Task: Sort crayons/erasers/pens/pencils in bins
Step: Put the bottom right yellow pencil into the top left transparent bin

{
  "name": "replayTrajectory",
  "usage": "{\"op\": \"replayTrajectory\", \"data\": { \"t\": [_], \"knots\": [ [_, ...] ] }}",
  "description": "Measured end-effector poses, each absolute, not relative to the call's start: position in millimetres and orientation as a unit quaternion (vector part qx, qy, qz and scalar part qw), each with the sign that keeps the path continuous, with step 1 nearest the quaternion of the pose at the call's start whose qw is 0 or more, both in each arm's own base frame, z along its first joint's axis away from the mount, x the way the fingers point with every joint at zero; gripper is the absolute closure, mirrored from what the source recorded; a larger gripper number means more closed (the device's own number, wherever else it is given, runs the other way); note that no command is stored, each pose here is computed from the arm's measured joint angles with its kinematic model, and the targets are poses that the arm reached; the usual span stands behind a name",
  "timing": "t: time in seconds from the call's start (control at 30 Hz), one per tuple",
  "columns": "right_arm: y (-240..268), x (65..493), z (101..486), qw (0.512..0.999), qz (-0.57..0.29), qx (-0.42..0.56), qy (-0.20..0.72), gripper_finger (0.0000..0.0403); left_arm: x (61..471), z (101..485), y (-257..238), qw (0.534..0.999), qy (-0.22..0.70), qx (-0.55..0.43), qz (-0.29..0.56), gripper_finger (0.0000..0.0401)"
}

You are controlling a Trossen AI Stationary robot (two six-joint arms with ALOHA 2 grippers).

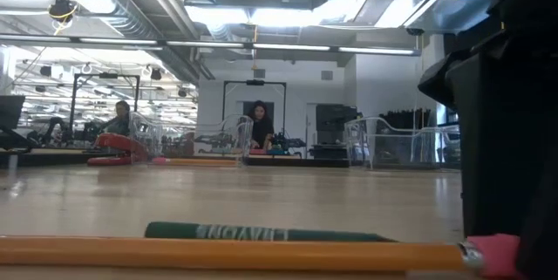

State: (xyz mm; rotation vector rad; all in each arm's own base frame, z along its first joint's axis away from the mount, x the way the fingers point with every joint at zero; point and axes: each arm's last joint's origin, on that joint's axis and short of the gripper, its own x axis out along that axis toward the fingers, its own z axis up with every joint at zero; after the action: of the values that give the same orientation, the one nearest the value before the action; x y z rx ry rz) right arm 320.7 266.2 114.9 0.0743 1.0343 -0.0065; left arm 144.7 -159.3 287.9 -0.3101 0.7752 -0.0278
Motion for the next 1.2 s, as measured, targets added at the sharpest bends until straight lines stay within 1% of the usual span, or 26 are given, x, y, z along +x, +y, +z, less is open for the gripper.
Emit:
{"op": "replayTrajectory", "data": {
  "t": [0.47, 0.77, 0.93, 1.2],
  "knots": [
    [254, 328, 114, 0.862, -0.016, 0.041, 0.505, 0.0368, 145, 288, -159, 0.914, 0.376, -0.151, -0.014, 0.0291],
    [254, 333, 117, 0.859, -0.003, 0.062, 0.508, 0.0370, 145, 288, -159, 0.914, 0.376, -0.151, -0.014, 0.0291],
    [253, 345, 128, 0.858, 0.005, 0.065, 0.510, 0.0370, 145, 288, -159, 0.916, 0.376, -0.140, -0.018, 0.0291],
    [243, 364, 146, 0.864, -0.010, 0.077, 0.498, 0.0370, 145, 288, -159, 0.916, 0.376, -0.139, -0.019, 0.0291]
  ]
}}
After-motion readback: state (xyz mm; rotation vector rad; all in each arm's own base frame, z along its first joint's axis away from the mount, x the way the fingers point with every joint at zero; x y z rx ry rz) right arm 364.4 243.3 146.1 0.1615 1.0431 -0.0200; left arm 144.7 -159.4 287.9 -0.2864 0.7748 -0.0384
